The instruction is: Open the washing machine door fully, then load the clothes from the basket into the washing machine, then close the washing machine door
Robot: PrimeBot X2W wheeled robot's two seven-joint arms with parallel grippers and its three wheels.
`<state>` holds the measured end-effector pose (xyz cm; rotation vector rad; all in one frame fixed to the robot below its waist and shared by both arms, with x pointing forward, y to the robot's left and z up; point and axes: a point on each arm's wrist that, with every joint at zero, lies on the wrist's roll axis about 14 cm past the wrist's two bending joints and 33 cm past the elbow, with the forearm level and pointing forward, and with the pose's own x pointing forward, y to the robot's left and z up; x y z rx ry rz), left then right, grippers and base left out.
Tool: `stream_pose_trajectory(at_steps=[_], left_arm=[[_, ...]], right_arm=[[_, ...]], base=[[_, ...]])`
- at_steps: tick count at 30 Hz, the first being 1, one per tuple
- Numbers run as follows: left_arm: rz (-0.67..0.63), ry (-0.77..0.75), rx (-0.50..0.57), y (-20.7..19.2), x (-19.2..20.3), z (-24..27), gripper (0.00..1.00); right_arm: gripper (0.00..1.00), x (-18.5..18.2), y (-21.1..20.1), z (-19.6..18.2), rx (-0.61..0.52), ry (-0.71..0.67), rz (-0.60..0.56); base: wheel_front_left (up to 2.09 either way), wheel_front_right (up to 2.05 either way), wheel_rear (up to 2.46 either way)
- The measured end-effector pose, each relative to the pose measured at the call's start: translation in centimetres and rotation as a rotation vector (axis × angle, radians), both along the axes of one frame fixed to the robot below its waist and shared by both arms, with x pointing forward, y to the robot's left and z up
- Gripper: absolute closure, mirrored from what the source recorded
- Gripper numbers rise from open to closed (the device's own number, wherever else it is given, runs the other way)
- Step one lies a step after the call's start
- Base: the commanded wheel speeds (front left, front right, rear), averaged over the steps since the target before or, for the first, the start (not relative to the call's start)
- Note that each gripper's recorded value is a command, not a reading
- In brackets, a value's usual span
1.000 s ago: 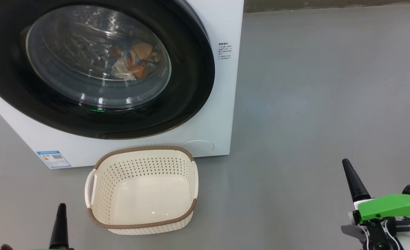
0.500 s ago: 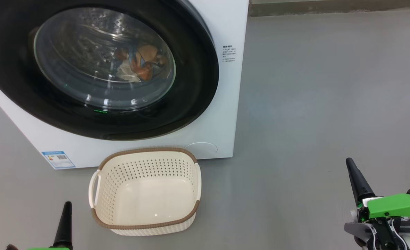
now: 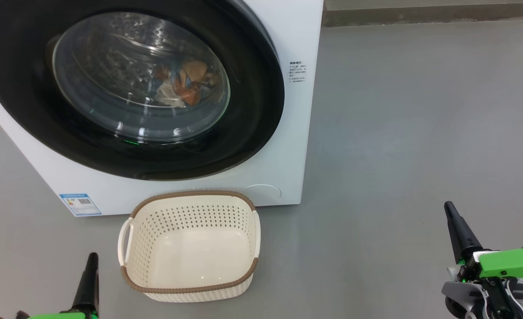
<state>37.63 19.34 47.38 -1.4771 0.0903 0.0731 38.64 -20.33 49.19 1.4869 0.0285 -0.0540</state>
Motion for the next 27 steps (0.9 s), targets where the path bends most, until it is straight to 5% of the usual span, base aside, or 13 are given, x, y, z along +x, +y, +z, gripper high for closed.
stream_pose_trajectory(at_steps=[9, 27], left_arm=[[-0.002, -0.022, -0.089, -0.19, 0.01, 0.61, 1.00], [-0.002, -0.023, -0.094, -0.24, 0.04, 0.66, 1.00]], right_arm=[[1.00, -0.34, -0.10, -0.12, 0.087, -0.002, -0.006], [1.00, -0.36, -0.18, -0.11, 0.091, -0.003, -0.009]], base=[[0.00, 0.00, 0.00], [0.00, 0.00, 0.00]])
